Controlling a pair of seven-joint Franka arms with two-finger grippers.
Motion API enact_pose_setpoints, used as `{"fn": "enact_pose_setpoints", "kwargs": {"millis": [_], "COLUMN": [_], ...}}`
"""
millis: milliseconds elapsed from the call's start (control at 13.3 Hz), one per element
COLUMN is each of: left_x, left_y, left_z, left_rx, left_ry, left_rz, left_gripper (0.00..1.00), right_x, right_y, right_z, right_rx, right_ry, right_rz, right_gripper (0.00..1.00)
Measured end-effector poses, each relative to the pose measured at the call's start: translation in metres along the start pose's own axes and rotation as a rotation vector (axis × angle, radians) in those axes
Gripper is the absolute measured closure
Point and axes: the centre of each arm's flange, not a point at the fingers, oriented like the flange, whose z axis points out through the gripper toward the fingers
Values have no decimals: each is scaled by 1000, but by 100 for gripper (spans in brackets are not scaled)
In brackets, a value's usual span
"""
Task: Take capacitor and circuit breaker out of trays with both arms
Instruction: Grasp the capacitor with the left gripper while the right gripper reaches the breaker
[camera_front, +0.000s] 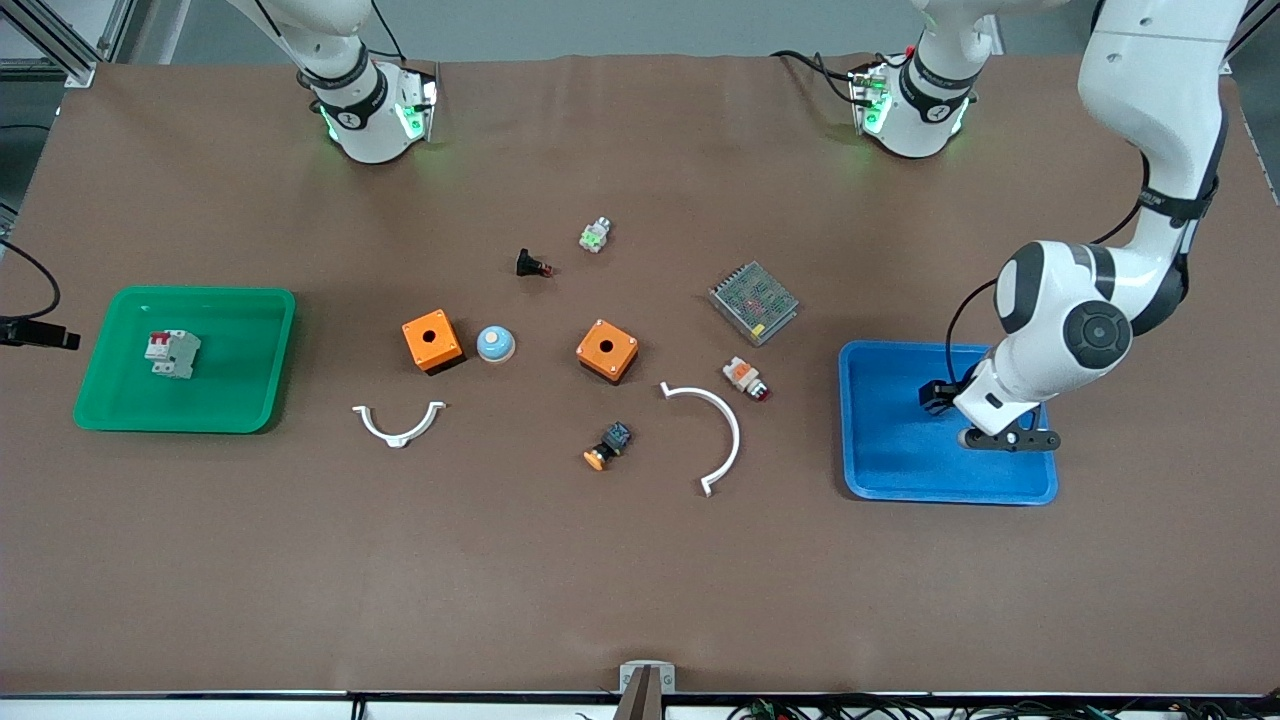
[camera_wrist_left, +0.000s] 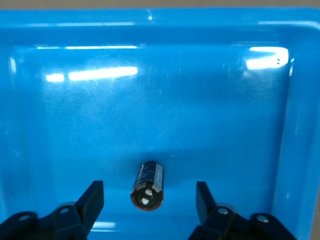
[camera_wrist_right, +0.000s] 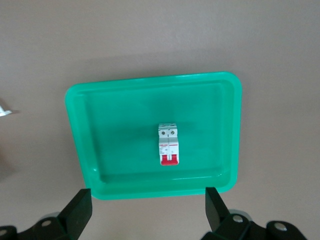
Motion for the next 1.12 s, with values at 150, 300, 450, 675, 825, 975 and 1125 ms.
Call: {"fn": "enact_pose_setpoints", "kwargs": {"millis": [150,300,450,675,825,975,1125], "left_x": [-2,-3,-3,-4,-4,-3,2], "left_y": [0,0,0,-1,-1,-1,0], "left_z": [19,28,31,35,35,34,24], "left_rx": [-4,-5,-6,-7,-7,-7,-6], "left_ry": [-24,-37,-43,-50,-51,-47,-37], "left_rz": [0,2,7,13,14,14,16], "left_gripper": [27,27,29,33,53,66,66], "right_x": [-4,-9,-18,-31,-36,-38,-40], "right_y": [7,12,16,22,23,20,18], "right_z": [37,72,101,136,152,162,169], "right_rx": [4,3,6,5,-7,-13,-11], "right_ry": [2,16,20,38,74,93,90], "right_rz": [4,-14,-22,-17,-18,-20,-22], "right_gripper": [0,0,0,0,1,1,1]}}
